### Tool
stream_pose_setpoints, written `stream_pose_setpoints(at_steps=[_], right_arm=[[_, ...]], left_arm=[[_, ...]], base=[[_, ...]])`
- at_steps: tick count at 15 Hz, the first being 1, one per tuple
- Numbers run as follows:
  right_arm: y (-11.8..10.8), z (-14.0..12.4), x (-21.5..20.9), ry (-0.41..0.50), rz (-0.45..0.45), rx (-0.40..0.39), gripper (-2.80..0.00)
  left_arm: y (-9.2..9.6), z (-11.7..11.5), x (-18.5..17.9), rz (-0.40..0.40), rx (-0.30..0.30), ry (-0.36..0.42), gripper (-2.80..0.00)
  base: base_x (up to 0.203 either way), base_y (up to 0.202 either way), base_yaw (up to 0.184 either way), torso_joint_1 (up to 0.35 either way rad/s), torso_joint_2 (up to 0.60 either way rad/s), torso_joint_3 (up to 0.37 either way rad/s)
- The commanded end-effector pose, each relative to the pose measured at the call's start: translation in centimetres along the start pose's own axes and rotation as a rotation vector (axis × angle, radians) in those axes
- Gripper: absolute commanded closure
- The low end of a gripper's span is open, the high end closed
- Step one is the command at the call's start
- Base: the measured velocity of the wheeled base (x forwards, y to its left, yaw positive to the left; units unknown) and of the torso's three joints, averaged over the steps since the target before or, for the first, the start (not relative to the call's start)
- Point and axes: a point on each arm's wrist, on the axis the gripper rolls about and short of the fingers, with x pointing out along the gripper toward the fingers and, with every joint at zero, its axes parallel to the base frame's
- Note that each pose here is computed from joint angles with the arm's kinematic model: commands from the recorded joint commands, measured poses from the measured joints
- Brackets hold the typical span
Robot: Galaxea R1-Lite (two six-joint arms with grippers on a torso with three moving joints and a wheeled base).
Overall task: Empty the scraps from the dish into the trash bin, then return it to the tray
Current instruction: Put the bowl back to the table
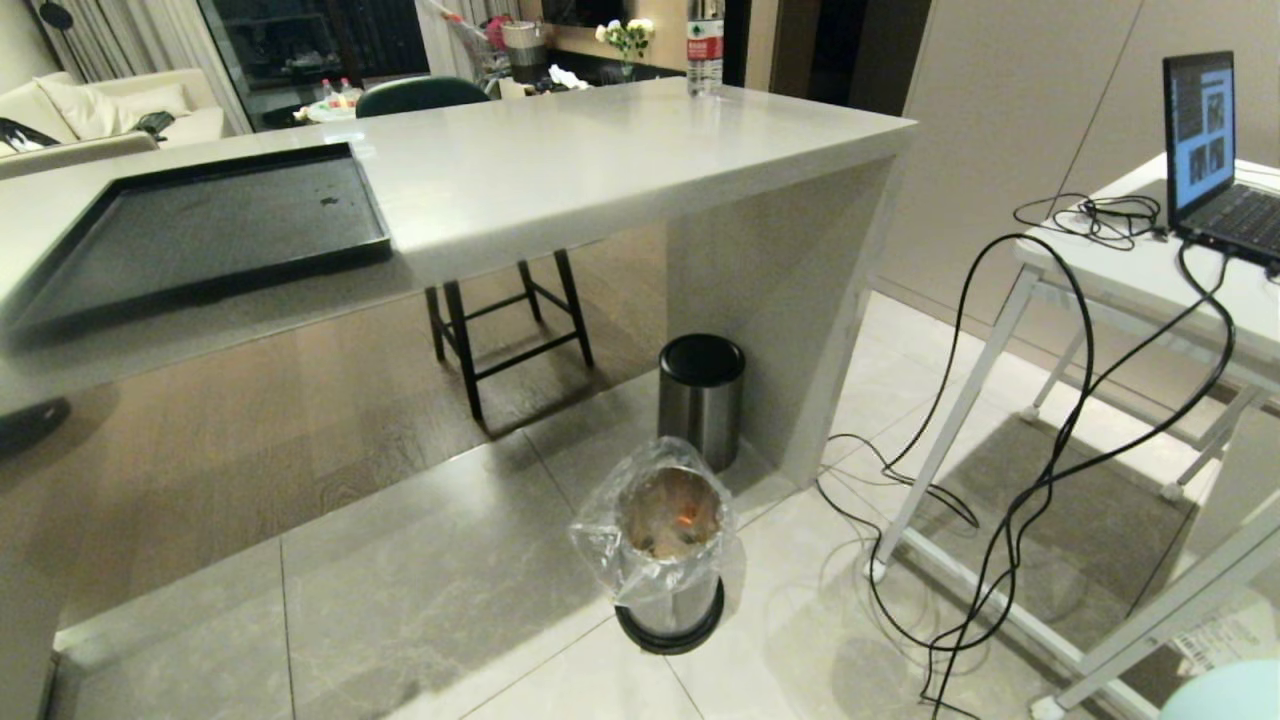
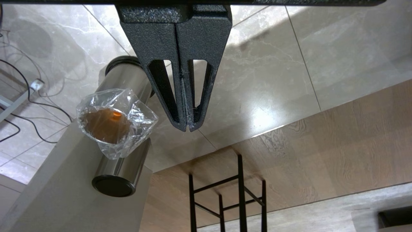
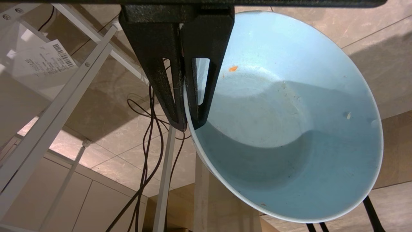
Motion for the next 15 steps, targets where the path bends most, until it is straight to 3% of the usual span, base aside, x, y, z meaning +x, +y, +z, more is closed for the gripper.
stream_pose_setpoints(at_steps=[1,15], right_arm=[[0.00,0.01,0.01,0.001,0.001,0.000,0.00],[0.00,0.01,0.01,0.001,0.001,0.001,0.00]], left_arm=[[0.00,0.01,0.01,0.000,0.000,0.001,0.00],[0.00,0.01,0.01,0.000,0.000,0.001,0.00]], base=[[0.000,0.000,0.000,0.000,0.00,0.000],[0.000,0.000,0.000,0.000,0.00,0.000]])
